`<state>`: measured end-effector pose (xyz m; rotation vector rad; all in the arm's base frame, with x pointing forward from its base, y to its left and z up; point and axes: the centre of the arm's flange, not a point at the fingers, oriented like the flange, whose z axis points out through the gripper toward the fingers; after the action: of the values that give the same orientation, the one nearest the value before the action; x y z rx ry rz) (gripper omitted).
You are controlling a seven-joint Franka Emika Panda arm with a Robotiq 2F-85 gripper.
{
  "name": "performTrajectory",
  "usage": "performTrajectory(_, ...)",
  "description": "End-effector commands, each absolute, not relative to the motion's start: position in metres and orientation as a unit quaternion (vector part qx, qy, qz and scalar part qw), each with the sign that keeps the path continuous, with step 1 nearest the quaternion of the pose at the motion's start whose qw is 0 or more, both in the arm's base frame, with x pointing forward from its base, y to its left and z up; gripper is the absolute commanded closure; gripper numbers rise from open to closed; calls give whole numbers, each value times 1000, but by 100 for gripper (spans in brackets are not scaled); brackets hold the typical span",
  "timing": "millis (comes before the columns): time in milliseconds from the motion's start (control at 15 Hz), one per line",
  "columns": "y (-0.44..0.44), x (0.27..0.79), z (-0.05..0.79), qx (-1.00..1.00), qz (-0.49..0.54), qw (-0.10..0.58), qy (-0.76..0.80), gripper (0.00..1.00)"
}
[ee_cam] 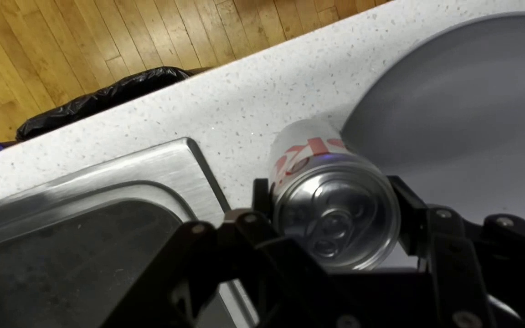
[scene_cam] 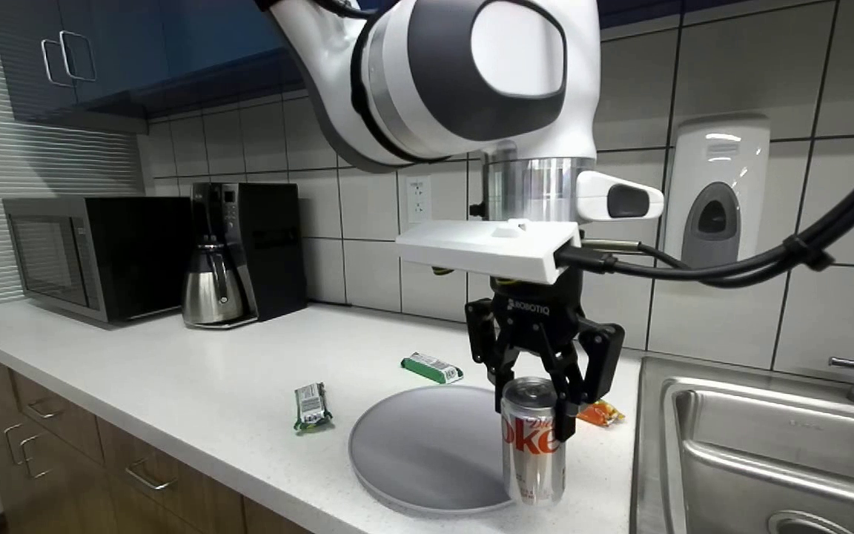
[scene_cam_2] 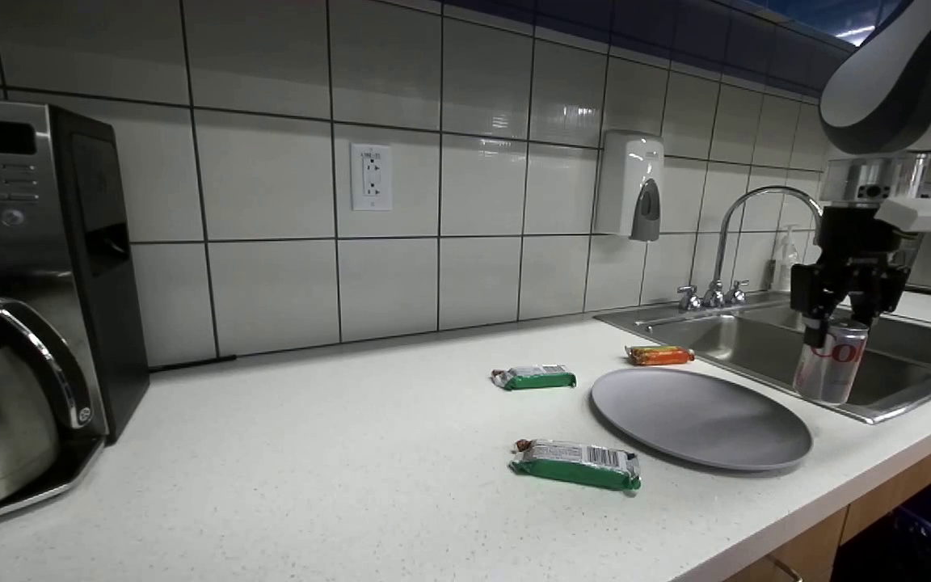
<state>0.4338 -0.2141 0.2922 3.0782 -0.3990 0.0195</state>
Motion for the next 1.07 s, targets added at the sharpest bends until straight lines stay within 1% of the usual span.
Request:
performTrajectory(0, -222, 437, 278, 989, -2, 33, -142, 62)
performTrajectory(467, -225, 445, 259, 987, -16, 51, -149, 62)
performTrajectory(800, -225, 446, 255, 986, -21, 48, -159, 62)
performTrajectory(867, -224, 445, 255, 986, -22, 48, -159, 12)
performTrajectory(933, -224, 444, 255, 986, -24, 48, -160, 11)
performTrajectory(1000, -224, 444, 256, 986, -24, 46, -161, 4)
